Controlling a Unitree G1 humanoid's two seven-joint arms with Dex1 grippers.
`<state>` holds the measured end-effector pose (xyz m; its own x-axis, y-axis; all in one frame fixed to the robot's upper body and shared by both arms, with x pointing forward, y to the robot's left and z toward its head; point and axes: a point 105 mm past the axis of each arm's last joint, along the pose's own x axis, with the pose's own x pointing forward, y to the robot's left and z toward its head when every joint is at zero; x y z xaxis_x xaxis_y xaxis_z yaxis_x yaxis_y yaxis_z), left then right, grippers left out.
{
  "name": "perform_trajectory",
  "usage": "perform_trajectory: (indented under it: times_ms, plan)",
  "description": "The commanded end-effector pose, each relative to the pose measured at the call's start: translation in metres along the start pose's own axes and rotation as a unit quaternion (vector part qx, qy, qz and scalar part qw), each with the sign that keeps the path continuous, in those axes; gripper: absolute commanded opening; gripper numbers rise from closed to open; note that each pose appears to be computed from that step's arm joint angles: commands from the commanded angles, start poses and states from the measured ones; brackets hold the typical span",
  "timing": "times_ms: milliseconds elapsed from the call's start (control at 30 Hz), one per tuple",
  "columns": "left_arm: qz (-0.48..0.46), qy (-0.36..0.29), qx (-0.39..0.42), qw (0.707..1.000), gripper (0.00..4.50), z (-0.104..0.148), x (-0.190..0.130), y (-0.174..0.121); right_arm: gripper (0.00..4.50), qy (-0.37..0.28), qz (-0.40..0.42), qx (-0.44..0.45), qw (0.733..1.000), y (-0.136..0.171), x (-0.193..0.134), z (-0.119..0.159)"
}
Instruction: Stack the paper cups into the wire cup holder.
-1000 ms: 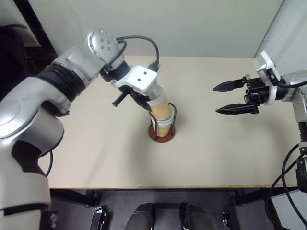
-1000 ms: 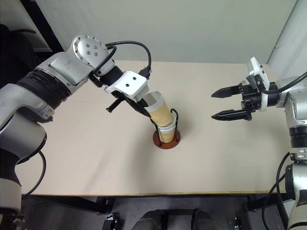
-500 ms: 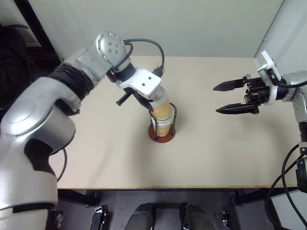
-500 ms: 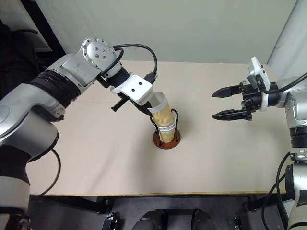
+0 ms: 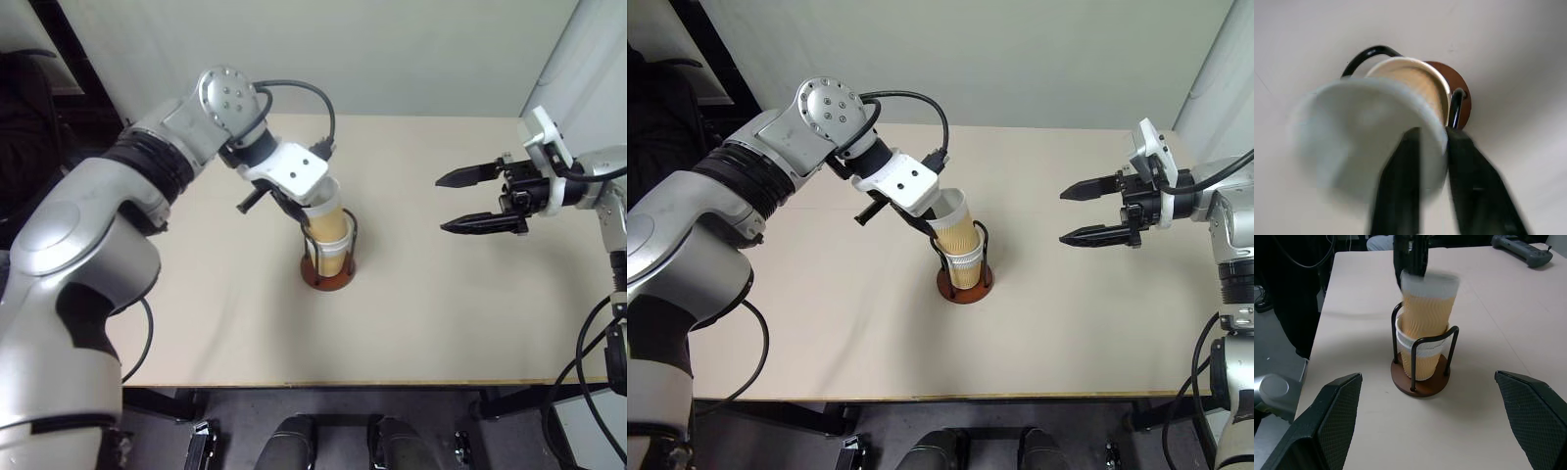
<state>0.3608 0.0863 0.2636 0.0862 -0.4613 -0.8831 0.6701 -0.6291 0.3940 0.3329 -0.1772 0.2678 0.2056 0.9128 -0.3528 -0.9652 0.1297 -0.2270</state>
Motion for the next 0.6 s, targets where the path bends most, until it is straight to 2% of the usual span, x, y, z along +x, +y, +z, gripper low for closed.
perform_trajectory:
  times_ms: [33, 233, 333, 367, 467, 533, 600]
  plan:
    - [0.005, -0.002, 0.014, 1.0, 1.98, 0.008, -0.013, 0.004, 4.5, -0.002, -0.017, -0.028, 0.999, 0.0, -0.011, 0.011]
    - [0.039, -0.029, 0.018, 0.999, 4.05, 0.016, -0.017, 0.015, 4.5, 0.001, -0.018, -0.024, 1.0, -0.001, -0.011, 0.009]
    - [0.073, -0.058, -0.005, 0.996, 4.05, 0.019, -0.023, 0.024, 4.5, 0.004, -0.022, -0.022, 1.0, -0.002, -0.011, 0.008]
    - [0.111, -0.083, -0.027, 0.99, 4.05, 0.021, -0.032, 0.032, 4.5, 0.007, -0.029, -0.018, 0.999, -0.004, -0.012, 0.007]
    - [0.287, -0.179, -0.137, 0.931, 4.05, 0.013, -0.07, 0.061, 4.5, 0.018, -0.054, 0.0, 0.998, -0.011, -0.015, 0.001]
    - [0.357, -0.216, -0.194, 0.888, 4.05, -0.001, -0.089, 0.063, 4.5, 0.028, -0.067, 0.008, 0.997, -0.014, -0.017, -0.005]
    - [0.401, -0.244, -0.253, 0.846, 4.05, -0.022, -0.101, 0.053, 4.5, 0.04, -0.08, 0.014, 0.996, -0.015, -0.018, -0.01]
